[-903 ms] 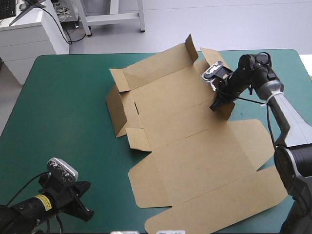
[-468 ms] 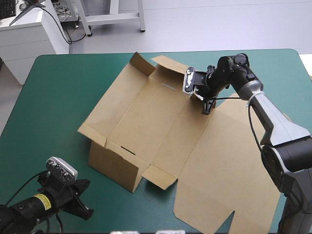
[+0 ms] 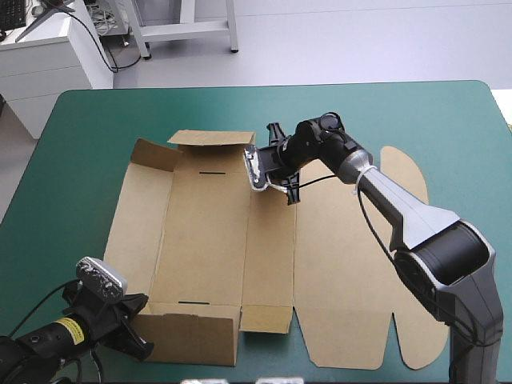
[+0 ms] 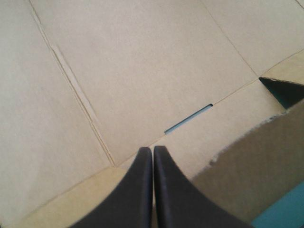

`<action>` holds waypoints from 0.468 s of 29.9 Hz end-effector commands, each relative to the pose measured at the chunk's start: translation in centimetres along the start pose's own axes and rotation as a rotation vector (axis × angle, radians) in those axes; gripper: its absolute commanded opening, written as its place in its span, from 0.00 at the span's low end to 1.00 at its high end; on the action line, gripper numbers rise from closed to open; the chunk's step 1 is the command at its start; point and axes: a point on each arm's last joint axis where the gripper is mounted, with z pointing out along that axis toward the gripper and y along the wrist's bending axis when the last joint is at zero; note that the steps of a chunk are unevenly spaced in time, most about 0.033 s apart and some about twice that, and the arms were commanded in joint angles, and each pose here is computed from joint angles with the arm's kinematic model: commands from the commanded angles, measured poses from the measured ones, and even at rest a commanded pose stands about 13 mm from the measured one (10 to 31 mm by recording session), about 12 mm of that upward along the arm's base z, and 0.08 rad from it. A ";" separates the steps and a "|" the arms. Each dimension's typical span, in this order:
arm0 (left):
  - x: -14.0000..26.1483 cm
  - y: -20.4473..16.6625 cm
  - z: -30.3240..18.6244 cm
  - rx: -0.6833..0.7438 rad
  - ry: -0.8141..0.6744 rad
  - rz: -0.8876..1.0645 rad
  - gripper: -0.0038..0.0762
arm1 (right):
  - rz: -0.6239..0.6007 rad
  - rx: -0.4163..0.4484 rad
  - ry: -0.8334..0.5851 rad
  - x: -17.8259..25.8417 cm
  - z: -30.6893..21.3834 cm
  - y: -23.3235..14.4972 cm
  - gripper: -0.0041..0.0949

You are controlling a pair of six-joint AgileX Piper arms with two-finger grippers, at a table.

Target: Fold the box

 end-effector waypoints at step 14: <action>-1.3 0.0 -0.6 -0.002 -0.089 -0.013 0.04 | 0.026 0.144 -0.090 -2.4 -2.6 -1.6 0.18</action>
